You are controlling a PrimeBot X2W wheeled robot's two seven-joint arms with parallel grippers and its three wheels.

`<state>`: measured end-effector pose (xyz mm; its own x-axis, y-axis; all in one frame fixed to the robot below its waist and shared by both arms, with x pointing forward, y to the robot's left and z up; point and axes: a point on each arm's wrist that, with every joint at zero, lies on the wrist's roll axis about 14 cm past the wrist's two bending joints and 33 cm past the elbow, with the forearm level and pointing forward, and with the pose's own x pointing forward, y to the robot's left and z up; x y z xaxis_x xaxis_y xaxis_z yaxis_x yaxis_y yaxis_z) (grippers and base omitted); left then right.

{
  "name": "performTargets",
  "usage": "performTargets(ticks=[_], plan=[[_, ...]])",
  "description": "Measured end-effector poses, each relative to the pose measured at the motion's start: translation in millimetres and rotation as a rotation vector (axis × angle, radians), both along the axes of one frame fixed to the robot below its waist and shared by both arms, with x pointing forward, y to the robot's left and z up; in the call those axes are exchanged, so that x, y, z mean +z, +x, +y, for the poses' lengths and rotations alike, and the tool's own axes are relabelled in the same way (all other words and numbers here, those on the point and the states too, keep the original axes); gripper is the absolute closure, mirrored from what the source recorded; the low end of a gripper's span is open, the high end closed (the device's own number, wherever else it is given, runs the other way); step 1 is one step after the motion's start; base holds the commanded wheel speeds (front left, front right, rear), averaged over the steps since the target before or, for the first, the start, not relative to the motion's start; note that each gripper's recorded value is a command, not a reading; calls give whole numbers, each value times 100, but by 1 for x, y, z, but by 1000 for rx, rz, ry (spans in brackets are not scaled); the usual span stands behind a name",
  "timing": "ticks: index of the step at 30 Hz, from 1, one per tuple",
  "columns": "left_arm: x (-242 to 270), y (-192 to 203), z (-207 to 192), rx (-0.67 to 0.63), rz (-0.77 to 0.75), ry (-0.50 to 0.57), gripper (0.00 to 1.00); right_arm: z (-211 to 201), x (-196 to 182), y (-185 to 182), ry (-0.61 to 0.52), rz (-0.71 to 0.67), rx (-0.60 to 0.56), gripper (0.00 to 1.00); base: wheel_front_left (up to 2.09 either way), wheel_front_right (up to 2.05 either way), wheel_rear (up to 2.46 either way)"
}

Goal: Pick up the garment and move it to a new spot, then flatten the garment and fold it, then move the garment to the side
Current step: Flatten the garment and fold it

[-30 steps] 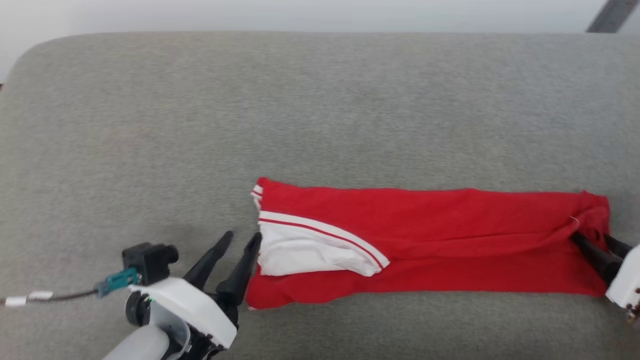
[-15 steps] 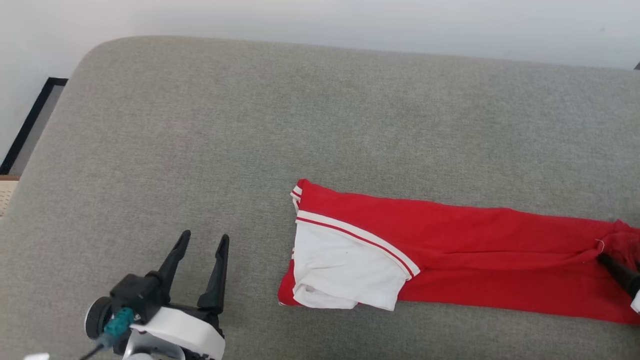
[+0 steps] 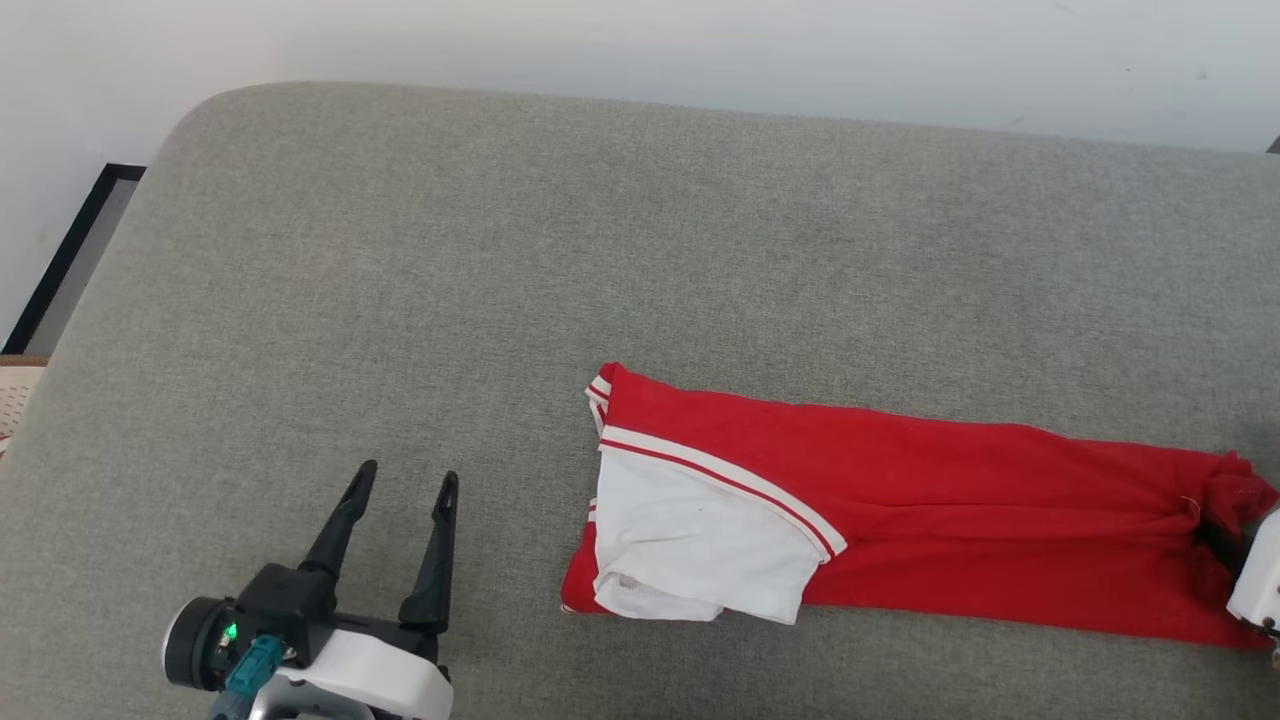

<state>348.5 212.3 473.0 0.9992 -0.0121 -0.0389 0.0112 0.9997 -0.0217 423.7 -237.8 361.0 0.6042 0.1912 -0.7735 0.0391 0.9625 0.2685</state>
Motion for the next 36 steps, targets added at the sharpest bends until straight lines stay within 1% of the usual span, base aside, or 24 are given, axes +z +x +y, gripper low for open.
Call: performTargets(ticks=[7,11,13,17,22,25,28,30,36], plan=[[0,5,-3,-9,-2,9,0,-10,8,3,1,-44,-38,100,0,0,0],[-4,8,-8,-25,6,-5,0,-27,22,9,-7,-114,-85,100,0,0,0],[-1,12,-13,-44,-4,-7,0,-52,31,8,-39,-141,-129,100,0,0,0],[-1,20,-25,-88,-9,-16,0,-115,48,-1,-134,-167,-238,100,0,0,0],[1,30,-31,-120,-19,-26,0,-192,69,-20,-240,-189,-413,100,0,0,0],[2,32,-32,-127,-23,-25,0,-215,76,-30,-278,-195,-472,100,0,0,0],[7,33,-30,-118,-38,-30,0,-211,77,-28,-264,-211,-472,100,0,0,0],[11,34,-29,-113,-51,-40,0,-198,77,-22,-257,-223,-432,100,0,0,0],[14,27,-27,-105,-57,-48,0,-125,81,-3,-215,-246,-188,100,0,0,0]])
